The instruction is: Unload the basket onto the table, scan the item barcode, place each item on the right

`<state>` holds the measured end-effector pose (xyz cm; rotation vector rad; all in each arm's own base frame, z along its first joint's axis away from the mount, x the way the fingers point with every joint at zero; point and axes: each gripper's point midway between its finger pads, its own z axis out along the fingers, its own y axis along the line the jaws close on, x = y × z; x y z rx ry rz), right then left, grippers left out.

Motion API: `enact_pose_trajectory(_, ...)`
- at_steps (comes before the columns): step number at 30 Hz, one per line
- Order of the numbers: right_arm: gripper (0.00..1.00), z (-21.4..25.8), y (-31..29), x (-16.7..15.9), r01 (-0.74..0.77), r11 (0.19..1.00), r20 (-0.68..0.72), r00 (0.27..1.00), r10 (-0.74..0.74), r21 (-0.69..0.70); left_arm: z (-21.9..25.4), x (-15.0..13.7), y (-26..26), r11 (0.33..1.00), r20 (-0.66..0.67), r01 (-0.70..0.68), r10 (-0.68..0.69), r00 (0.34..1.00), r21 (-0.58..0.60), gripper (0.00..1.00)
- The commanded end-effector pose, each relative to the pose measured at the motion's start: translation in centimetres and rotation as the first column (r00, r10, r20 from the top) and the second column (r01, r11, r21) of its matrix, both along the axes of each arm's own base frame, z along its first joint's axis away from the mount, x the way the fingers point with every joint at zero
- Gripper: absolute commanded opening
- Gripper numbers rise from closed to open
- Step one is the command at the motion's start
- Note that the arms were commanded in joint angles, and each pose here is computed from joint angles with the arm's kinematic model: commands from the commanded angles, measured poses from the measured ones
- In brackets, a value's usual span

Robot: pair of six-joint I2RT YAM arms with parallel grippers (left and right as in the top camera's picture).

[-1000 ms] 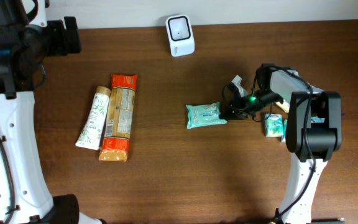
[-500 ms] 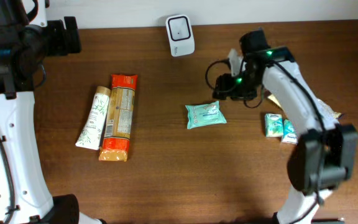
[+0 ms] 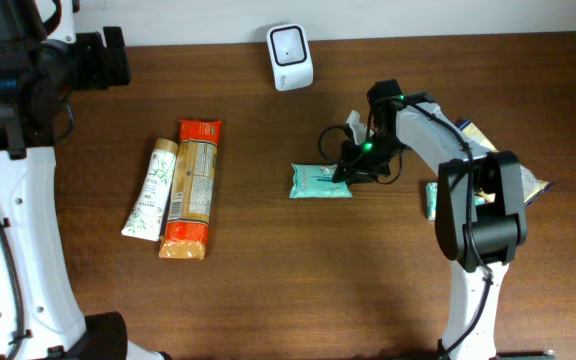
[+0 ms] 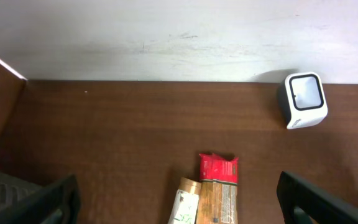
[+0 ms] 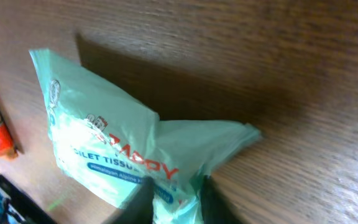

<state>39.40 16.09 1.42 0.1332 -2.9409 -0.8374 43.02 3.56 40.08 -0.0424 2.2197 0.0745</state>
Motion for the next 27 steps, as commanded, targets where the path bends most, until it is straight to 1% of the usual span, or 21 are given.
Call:
enact_pose_trajectory(1, 0.04, -2.1, 0.1, -0.2, -0.005, 1.0, -0.028, 1.0, 0.004, -0.009, 0.7, -0.3, 0.1, 1.0, 0.016, 0.004, -0.004, 1.0, 0.013, 0.99)
enact_pose_trajectory(4, 0.04, -0.4, 0.5, 0.8, -0.003, 1.0, 0.018, 1.0, 0.003, 0.019, 0.7, -0.3, 0.1, 1.0, 0.016, 0.004, -0.004, 1.0, 0.013, 0.99)
enact_pose_trajectory(7, 0.04, 4.0, 0.7, 2.4, -0.001, 1.0, 0.132, 0.991, -0.003, 0.027, 0.7, -0.3, 0.1, 1.0, 0.016, 0.004, -0.004, 1.0, 0.013, 0.99)
enact_pose_trajectory(8, 0.04, 5.3, 0.3, 2.8, 0.027, 1.0, 0.156, 0.987, -0.027, 0.008, 0.7, -0.3, 0.1, 1.0, 0.016, 0.004, -0.004, 1.0, 0.013, 0.99)
enact_pose_trajectory(11, 0.04, 6.6, 0.0, 2.9, 0.051, 0.999, 0.171, 0.984, -0.048, -0.011, 0.7, -0.3, 0.1, 1.0, 0.016, 0.004, -0.004, 1.0, 0.013, 0.99)
enact_pose_trajectory(12, 0.09, 5.9, -0.4, 2.7, 0.054, 0.998, 0.16, 0.986, -0.046, -0.045, 0.7, -0.3, 0.1, 1.0, 0.016, 0.004, -0.004, 1.0, 0.013, 0.99)
enact_pose_trajectory(14, 0.43, 4.9, -0.4, 2.7, 0.05, 0.996, 0.155, 0.987, -0.038, -0.075, 0.7, -0.3, 0.1, 1.0, 0.016, 0.004, -0.004, 1.0, 0.013, 0.99)
enact_pose_trajectory(15, 0.53, 4.3, -0.1, 3.0, 0.072, 0.994, 0.146, 0.987, -0.061, -0.077, 0.7, -0.3, 0.1, 1.0, 0.016, 0.004, -0.004, 1.0, 0.013, 0.99)
enact_pose_trajectory(16, 0.54, 3.8, 0.2, 3.2, 0.093, 0.992, 0.141, 0.987, -0.081, -0.084, 0.7, -0.3, 0.1, 1.0, 0.016, 0.004, -0.004, 1.0, 0.013, 0.99)
enact_pose_trajectory(18, 0.55, 2.2, 1.1, 3.3, 0.169, 0.975, 0.116, 0.981, -0.152, -0.147, 0.7, -0.3, 0.1, 1.0, 0.016, 0.004, -0.004, 1.0, 0.013, 0.99)
enact_pose_trajectory(19, 0.56, 1.3, 1.4, 3.4, 0.207, 0.957, 0.122, 0.975, -0.185, -0.205, 0.7, -0.3, 0.1, 1.0, 0.016, 0.004, -0.004, 1.0, 0.013, 0.99)
enact_pose_trajectory(21, 0.57, -0.3, 1.4, 3.3, 0.282, 0.895, 0.165, 0.957, -0.238, -0.345, 0.7, -0.3, 0.1, 1.0, 0.016, 0.004, -0.004, 1.0, 0.013, 0.99)
enact_pose_trajectory(22, 0.57, -0.8, 2.3, 3.3, 0.271, 0.895, 0.183, 0.959, -0.218, -0.354, 0.7, -0.3, 0.1, 1.0, 0.016, 0.004, -0.004, 1.0, 0.013, 0.99)
enact_pose_trajectory(23, 0.53, -1.3, 2.6, 3.4, 0.267, 0.89, 0.194, 0.959, -0.207, -0.37, 0.7, -0.3, 0.1, 1.0, 0.016, 0.004, -0.004, 1.0, 0.013, 0.99)
enact_pose_trajectory(24, 0.47, -1.6, 2.6, 3.3, 0.264, 0.887, 0.194, 0.96, -0.203, -0.38, 0.7, -0.3, 0.1, 1.0, 0.016, 0.004, -0.004, 1.0, 0.013, 0.99)
enact_pose_trajectory(25, 0.25, -2.1, 2.4, 3.1, 0.26, 0.881, 0.187, 0.962, -0.2, -0.395, 0.7, -0.3, 0.1, 1.0, 0.016, 0.004, -0.004, 1.0, 0.013, 0.99)
enact_pose_trajectory(26, 0.1, -2.6, 2.3, 2.9, 0.253, 0.879, 0.173, 0.965, -0.199, -0.404, 0.7, -0.3, 0.1, 1.0, 0.016, 0.004, -0.004, 1.0, 0.013, 0.99)
enact_pose_trajectory(27, 0.04, -2.8, 2.2, 2.4, 0.244, 0.877, 0.153, 0.968, -0.198, -0.414, 0.7, -0.3, 0.1, 1.0, 0.016, 0.004, -0.004, 1.0, 0.013, 0.99)
